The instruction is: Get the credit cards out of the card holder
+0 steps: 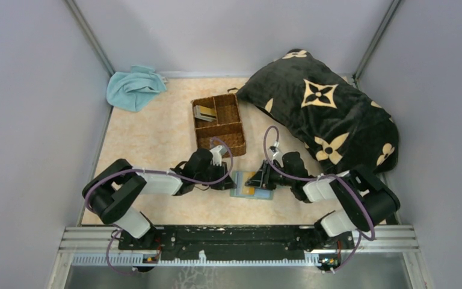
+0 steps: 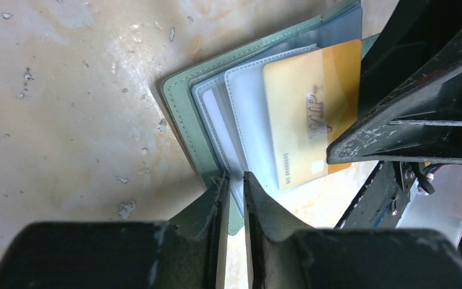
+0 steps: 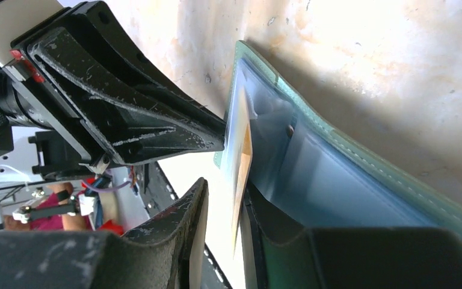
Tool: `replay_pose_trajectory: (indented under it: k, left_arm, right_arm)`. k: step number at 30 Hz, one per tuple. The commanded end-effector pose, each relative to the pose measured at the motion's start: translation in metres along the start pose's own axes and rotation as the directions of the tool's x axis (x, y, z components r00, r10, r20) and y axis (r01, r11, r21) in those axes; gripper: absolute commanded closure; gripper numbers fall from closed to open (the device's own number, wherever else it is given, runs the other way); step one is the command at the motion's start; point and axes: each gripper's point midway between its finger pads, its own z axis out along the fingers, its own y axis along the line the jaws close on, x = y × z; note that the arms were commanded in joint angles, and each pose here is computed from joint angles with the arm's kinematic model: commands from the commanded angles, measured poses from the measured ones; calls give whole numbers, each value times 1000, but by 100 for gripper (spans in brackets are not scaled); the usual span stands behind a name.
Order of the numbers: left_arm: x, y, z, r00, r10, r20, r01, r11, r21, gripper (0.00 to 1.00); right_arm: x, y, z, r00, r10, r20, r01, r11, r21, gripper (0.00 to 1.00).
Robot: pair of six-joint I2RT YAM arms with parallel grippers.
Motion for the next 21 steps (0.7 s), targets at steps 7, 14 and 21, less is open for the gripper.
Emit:
replay_pose_trajectory:
  k: [7,14,21]
  left_arm:
    - [8,19,-3,1000,-21,-18,20,998,-57,78]
    - [3,11,-5,1000,-6,-9,6,1000,-31,77]
    - [-17,-10,-22,997,46,60,-47,999,21,58]
  right_arm:
    - [-10,-8,-17,993,-116,10,115,991,70,74]
    - [-16,-25,-29,983,-182,9,177,963,204,100]
    - [-36,-16,-50,965,-257,57,229,926,301,100]
